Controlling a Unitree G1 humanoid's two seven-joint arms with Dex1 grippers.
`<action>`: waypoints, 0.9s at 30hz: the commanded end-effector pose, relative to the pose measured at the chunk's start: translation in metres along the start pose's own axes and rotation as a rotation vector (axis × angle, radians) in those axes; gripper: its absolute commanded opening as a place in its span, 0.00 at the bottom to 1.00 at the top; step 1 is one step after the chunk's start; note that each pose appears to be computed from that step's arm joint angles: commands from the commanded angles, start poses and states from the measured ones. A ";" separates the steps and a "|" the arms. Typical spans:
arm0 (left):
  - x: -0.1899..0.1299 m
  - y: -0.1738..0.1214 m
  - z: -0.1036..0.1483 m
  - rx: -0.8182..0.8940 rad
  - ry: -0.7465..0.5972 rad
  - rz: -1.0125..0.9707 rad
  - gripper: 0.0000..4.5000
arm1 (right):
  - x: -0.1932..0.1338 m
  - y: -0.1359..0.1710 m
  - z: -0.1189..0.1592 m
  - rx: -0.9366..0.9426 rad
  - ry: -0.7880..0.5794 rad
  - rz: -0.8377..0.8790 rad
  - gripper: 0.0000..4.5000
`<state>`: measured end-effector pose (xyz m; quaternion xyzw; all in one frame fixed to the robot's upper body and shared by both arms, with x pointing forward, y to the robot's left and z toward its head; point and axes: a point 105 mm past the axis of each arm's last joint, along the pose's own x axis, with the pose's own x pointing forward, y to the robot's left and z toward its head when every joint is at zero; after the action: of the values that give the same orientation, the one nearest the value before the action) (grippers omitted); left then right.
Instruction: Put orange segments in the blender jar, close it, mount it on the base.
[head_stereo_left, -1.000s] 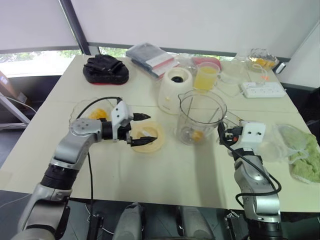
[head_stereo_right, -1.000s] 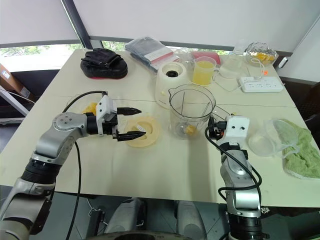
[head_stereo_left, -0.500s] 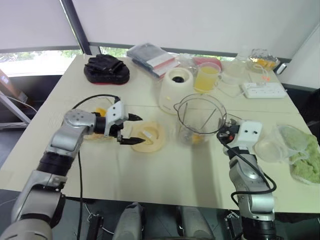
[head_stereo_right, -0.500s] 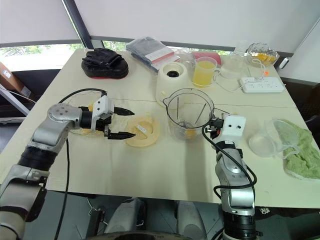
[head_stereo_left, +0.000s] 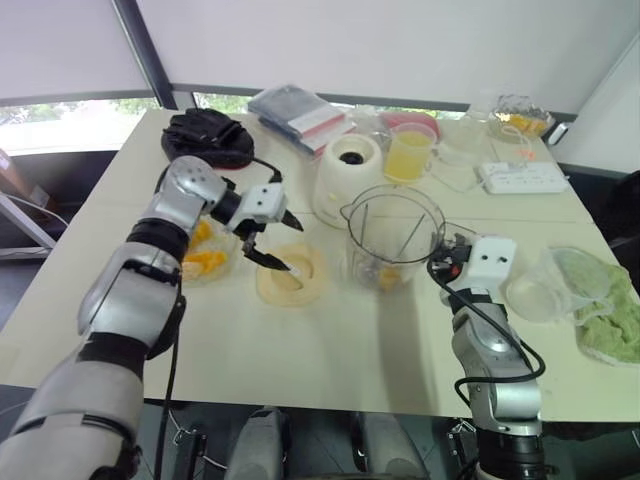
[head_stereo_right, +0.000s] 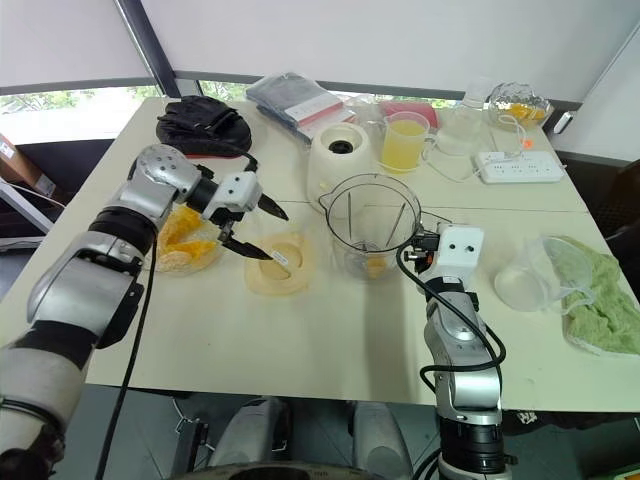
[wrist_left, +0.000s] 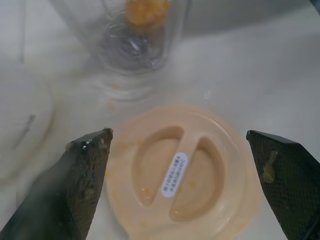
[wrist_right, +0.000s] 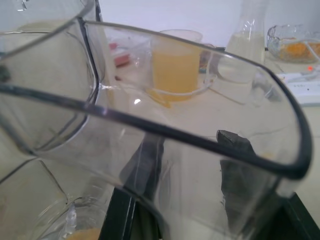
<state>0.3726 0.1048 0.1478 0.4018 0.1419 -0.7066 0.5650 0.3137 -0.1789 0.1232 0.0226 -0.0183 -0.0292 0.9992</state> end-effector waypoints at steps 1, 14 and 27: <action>-0.005 0.003 0.002 0.062 0.088 -0.036 1.00 | -0.008 0.018 0.031 0.022 -0.095 0.083 0.30; 0.015 -0.008 -0.007 0.091 0.169 -0.146 1.00 | -0.009 0.025 0.043 -0.055 -0.143 0.061 0.30; 0.023 -0.004 -0.019 0.052 0.242 -0.099 1.00 | -0.009 0.023 0.050 -0.163 -0.175 0.038 0.30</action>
<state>0.3726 0.1033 0.1154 0.4889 0.2117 -0.6918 0.4874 0.3091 -0.1617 0.1398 -0.0625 -0.0351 -0.0183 0.9973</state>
